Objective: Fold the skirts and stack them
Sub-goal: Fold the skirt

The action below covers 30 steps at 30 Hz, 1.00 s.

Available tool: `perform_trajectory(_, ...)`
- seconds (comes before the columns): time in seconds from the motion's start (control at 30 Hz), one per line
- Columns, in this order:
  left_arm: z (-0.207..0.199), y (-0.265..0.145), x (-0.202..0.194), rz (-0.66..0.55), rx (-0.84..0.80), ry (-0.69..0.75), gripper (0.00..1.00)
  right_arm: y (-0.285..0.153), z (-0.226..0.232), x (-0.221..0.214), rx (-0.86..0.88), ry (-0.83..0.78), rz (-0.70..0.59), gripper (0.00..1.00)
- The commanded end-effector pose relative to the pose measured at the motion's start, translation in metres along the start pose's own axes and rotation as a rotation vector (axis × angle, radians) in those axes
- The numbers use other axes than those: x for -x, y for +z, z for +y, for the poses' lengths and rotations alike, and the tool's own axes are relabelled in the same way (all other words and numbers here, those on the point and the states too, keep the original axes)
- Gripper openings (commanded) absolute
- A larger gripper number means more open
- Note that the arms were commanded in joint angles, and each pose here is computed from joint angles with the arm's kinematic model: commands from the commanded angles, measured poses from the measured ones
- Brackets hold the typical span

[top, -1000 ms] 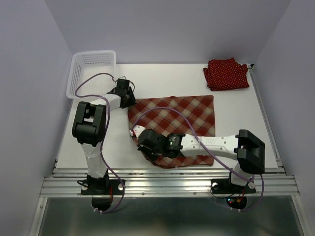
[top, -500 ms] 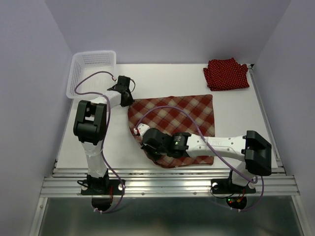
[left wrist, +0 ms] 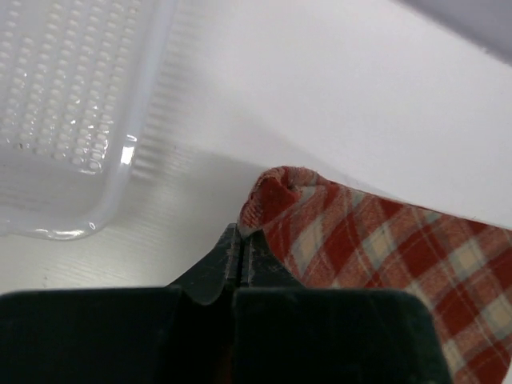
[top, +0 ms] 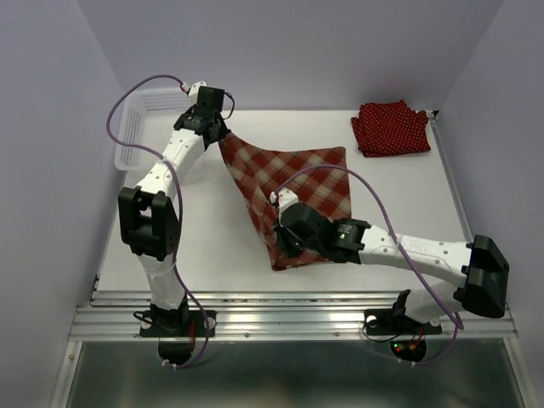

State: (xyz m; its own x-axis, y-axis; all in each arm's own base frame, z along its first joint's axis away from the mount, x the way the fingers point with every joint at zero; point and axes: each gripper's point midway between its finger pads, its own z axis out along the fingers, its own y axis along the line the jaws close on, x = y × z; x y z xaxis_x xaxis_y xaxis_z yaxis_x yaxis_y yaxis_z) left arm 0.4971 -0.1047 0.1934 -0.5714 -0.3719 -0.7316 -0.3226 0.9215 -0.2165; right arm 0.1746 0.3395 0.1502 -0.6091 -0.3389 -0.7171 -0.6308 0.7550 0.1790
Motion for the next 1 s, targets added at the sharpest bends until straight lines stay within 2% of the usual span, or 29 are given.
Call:
perform_trajectory(0.0,-0.004,-0.028,0.046,-0.101,0.008,-0.012,0.0,-0.01,-0.012,0.015,-0.023,0.079,-0.075,0.01)
perform_trajectory(0.17,-0.053,-0.04,0.068,-0.154,-0.113,0.006,0.0,-0.017,-0.035,0.024,-0.074,0.141,-0.116,0.01)
perform_trajectory(0.47,-0.145,-0.026,0.056,-0.136,-0.291,0.042,0.0,-0.032,-0.068,0.029,-0.145,0.247,-0.18,0.01)
perform_trajectory(0.77,-0.209,-0.019,0.06,-0.202,-0.498,-0.078,0.0,-0.033,-0.121,0.027,-0.239,0.329,-0.159,0.01)
perform_trajectory(0.97,-0.246,-0.005,0.047,-0.188,-0.613,-0.124,0.0,-0.035,-0.152,0.018,-0.286,0.389,-0.14,0.01)
